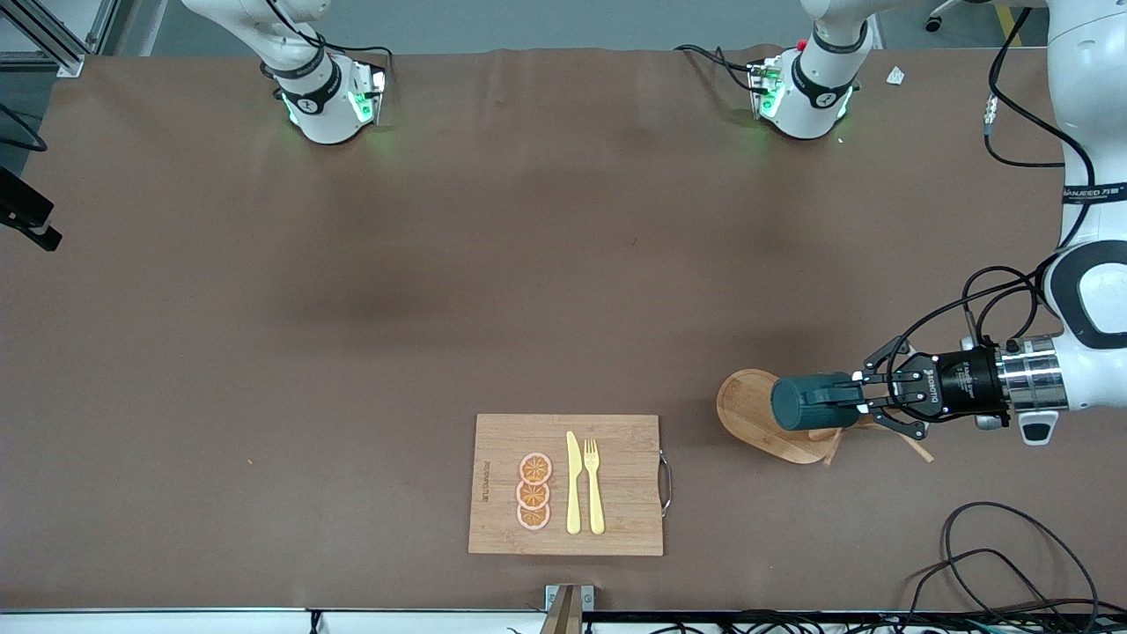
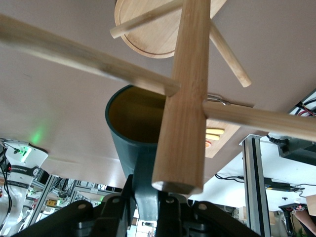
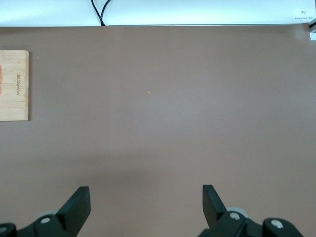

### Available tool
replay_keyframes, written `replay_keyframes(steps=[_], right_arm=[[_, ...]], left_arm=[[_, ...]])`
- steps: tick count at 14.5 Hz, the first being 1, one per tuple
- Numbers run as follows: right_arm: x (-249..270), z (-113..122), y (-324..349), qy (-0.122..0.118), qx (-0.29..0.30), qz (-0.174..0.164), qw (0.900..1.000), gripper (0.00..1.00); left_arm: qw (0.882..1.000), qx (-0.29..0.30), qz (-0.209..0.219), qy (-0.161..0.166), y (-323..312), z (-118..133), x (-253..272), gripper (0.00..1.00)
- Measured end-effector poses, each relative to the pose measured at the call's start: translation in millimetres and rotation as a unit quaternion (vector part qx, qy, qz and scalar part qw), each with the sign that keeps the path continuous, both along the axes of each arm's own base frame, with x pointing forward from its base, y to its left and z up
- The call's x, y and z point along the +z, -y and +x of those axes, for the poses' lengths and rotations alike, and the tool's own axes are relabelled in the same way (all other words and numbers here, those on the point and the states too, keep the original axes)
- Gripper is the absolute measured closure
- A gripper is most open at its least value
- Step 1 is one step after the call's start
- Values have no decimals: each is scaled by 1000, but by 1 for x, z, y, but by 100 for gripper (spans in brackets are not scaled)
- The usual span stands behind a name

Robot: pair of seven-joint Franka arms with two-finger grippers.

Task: Pass cup and hang on rack
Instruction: 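Lower the mug handle onto a rack peg with the left gripper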

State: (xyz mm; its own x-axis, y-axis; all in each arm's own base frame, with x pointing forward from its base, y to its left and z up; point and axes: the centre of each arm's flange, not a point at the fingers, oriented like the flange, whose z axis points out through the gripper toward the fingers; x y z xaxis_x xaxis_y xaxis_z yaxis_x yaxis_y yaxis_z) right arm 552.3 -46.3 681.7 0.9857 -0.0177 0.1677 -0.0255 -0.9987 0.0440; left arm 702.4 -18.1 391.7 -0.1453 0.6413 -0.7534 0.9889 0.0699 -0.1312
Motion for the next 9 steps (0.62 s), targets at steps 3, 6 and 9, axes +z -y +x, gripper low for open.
replay_keyframes(steps=[3,6,9], right_arm=[[-1,0,-3,-2,2,6,1000,0],[-4,1,-5,-6,3,19,1000,0],[-8,3,-4,-10,3,20,1000,0]], left_arm=[[1000,1,4,1,-1,1,3,79],[1000,3,4,7,-2,3,9,79],[1000,5,5,9,-4,4,11,79]])
